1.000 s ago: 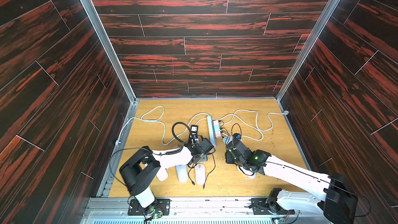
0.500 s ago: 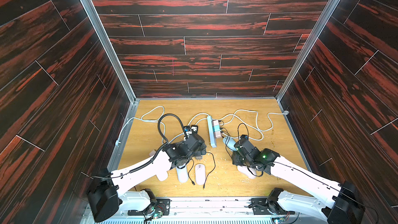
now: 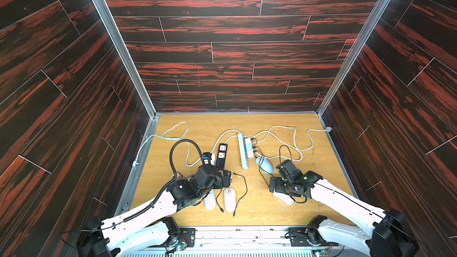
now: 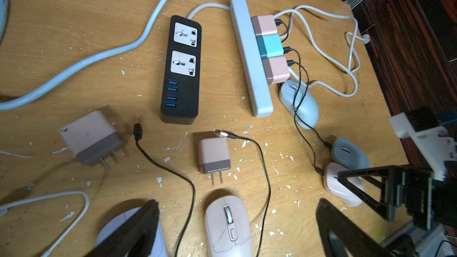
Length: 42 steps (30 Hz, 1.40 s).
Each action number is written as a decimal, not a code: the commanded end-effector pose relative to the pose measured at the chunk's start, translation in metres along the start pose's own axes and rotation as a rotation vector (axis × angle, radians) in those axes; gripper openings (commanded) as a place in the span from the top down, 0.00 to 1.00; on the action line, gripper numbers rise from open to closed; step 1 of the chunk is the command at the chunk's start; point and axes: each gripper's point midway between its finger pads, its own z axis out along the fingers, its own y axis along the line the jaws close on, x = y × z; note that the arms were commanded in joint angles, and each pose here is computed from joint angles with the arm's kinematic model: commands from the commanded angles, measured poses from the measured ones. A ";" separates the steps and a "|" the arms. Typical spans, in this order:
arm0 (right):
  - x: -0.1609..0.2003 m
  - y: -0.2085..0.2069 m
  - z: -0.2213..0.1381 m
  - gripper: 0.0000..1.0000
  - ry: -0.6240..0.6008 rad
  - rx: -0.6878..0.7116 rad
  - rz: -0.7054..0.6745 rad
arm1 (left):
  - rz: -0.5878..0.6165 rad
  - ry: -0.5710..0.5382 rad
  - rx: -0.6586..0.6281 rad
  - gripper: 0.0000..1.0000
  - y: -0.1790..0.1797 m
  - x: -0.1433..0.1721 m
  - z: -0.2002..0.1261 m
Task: Unplug the wireless mouse
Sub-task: Pick up the mouse from the center of the board.
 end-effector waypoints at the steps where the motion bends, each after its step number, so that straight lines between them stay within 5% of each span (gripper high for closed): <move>1: -0.001 0.008 0.007 0.01 0.018 -0.058 -0.026 | 0.009 -0.021 0.020 0.00 0.003 0.001 -0.007; 15: 0.044 0.012 0.004 0.02 0.154 -0.099 -0.045 | 0.043 -0.026 0.074 0.00 -0.012 -0.004 -0.002; 27: 0.067 0.021 0.008 0.15 0.108 0.089 -0.288 | 0.023 -0.039 0.072 0.03 -0.007 -0.003 -0.004; 34: 0.085 0.021 0.016 0.29 0.143 0.063 -0.282 | 0.061 0.006 0.057 0.04 -0.015 -0.002 0.007; 42: 0.099 0.015 0.026 0.29 0.190 0.076 -0.293 | 0.088 -0.030 0.057 0.05 -0.025 -0.019 0.011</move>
